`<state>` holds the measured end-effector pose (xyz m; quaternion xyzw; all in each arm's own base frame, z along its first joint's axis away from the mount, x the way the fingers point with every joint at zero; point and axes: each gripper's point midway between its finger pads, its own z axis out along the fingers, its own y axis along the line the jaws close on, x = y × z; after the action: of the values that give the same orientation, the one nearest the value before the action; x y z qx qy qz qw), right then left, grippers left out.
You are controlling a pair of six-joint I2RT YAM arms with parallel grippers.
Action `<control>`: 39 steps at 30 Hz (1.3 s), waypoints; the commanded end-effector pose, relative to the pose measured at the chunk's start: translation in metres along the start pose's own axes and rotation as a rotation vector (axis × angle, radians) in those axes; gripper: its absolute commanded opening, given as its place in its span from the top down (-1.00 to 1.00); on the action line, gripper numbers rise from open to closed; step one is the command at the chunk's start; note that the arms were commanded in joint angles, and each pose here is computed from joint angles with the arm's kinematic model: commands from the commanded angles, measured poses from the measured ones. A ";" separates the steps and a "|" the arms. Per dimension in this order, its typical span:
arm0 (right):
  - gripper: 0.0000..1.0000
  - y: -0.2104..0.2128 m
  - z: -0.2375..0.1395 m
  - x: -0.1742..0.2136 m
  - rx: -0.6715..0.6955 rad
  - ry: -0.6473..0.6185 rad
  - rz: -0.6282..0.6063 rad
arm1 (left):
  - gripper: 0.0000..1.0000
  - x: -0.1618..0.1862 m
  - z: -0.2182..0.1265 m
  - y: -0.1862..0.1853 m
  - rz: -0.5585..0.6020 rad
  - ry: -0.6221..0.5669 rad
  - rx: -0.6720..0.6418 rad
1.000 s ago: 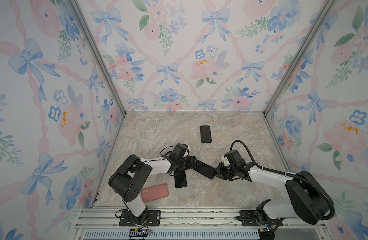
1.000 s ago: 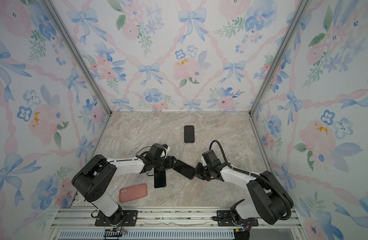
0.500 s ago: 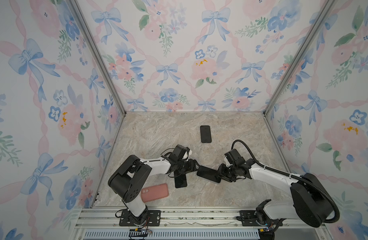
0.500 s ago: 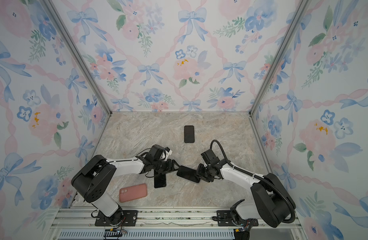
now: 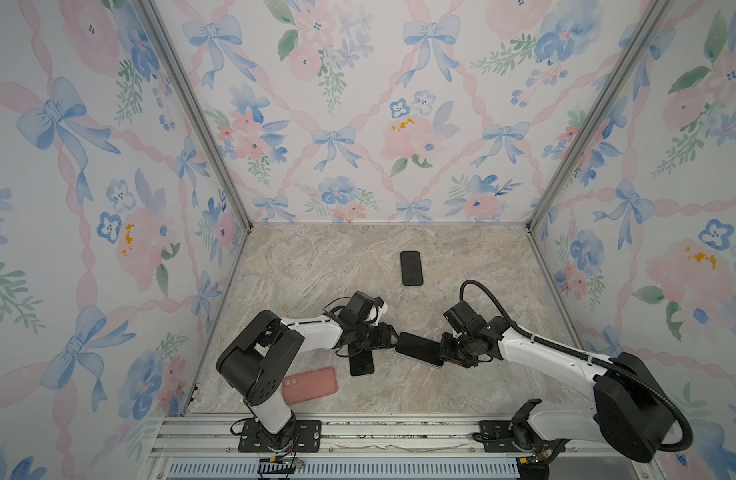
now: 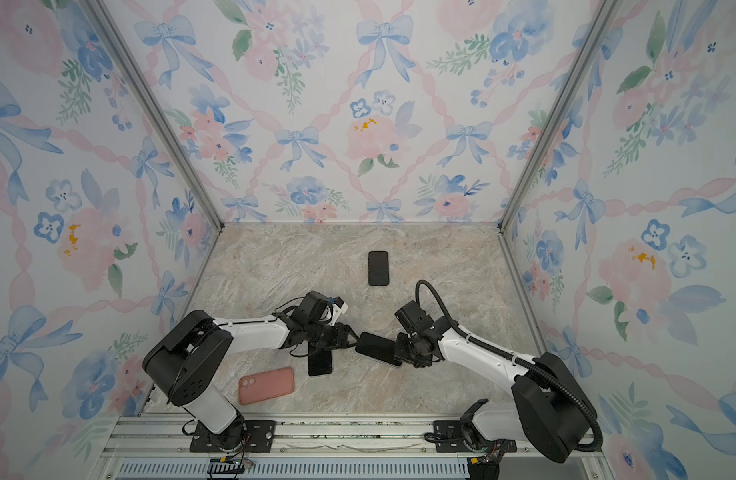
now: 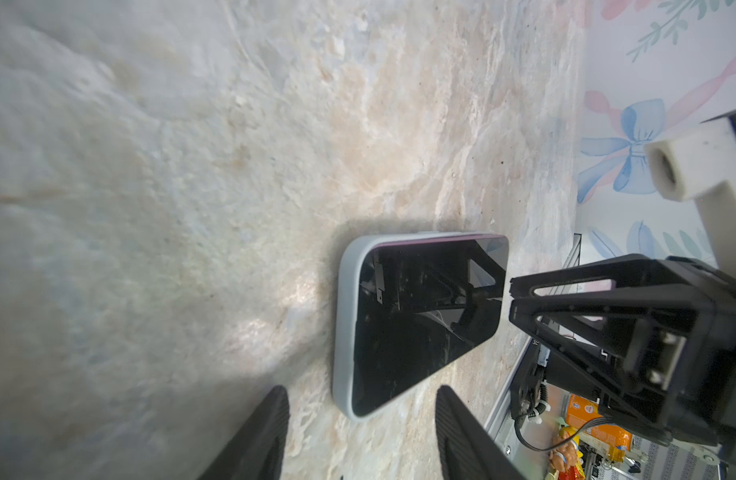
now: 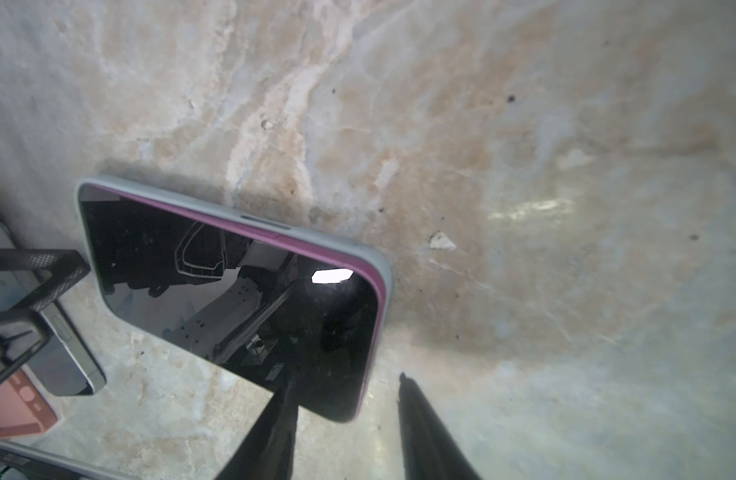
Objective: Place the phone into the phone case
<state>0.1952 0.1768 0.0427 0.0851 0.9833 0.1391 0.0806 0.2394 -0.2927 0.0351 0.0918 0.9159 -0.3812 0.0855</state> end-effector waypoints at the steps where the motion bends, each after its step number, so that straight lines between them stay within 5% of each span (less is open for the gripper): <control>1: 0.31 -0.006 -0.002 0.001 0.053 -0.028 -0.008 | -0.07 0.023 0.006 0.015 -0.006 0.082 -0.044; 14: 0.62 -0.006 0.013 0.009 0.053 0.010 -0.002 | 0.11 0.017 0.020 0.006 0.011 0.108 -0.029; 39: 0.79 0.012 0.035 0.025 -0.071 0.066 0.047 | 0.22 0.021 0.031 -0.006 0.016 0.125 0.024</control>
<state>0.1912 0.1777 0.0287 0.1207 0.9800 0.1359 0.0814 0.2372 -0.3110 0.0295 0.1160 0.9118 -0.3890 0.0620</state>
